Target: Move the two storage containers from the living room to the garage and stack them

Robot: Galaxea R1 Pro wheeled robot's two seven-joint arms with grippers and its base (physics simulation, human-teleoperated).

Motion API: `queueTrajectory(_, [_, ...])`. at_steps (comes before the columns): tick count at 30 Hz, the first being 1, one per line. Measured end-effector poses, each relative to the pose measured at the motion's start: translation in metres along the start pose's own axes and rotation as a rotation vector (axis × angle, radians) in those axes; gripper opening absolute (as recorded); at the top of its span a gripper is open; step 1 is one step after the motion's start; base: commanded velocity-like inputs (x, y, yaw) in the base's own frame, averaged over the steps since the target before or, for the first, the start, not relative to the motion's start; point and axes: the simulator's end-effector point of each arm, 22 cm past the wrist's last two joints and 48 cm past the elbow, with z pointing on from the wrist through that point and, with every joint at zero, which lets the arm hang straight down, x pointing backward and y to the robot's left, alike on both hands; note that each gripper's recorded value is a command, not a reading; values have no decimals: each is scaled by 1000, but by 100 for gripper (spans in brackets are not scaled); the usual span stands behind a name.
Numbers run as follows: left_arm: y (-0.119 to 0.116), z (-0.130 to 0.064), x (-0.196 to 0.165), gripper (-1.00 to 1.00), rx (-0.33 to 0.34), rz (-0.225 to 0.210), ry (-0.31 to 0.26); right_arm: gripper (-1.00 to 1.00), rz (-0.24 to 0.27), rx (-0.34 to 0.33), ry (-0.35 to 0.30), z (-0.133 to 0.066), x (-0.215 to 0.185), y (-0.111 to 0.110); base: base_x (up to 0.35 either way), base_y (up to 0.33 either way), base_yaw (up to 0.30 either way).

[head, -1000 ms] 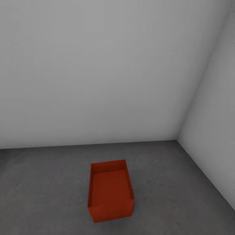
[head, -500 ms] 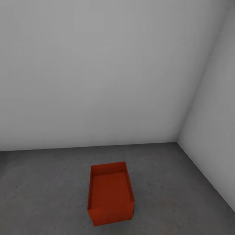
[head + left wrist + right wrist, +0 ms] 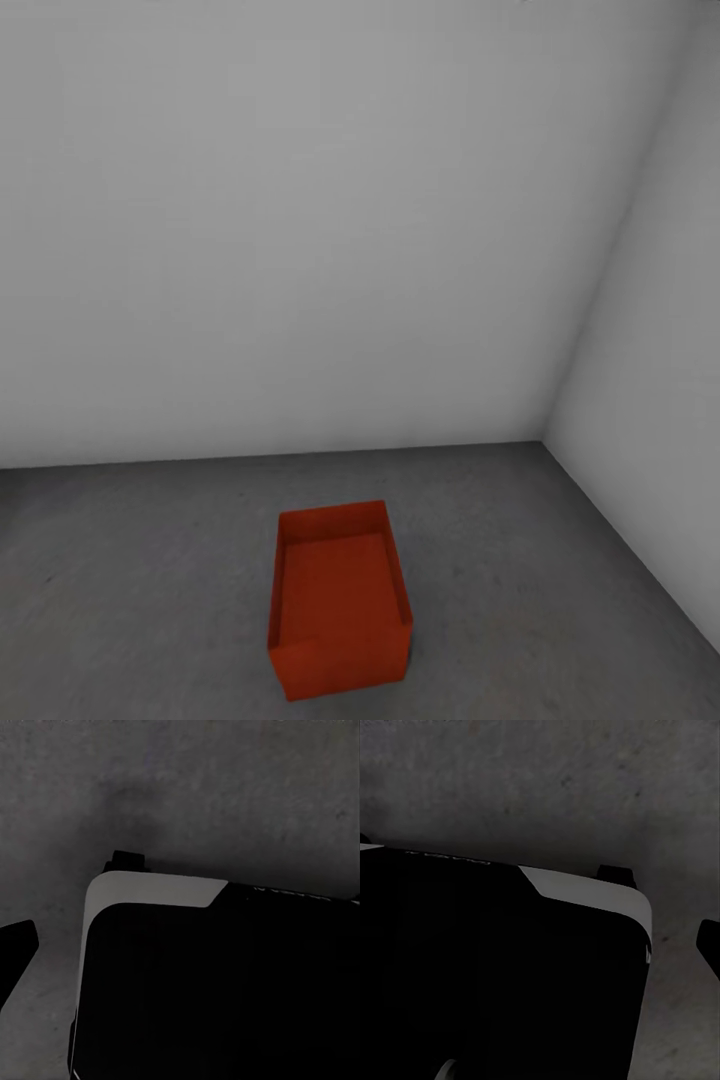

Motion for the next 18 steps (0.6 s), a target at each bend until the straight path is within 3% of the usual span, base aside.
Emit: queueTrajectory(18, [0,0,-1,100,0,0,-1,100,-2,0,1,0,0,0,0,0,0])
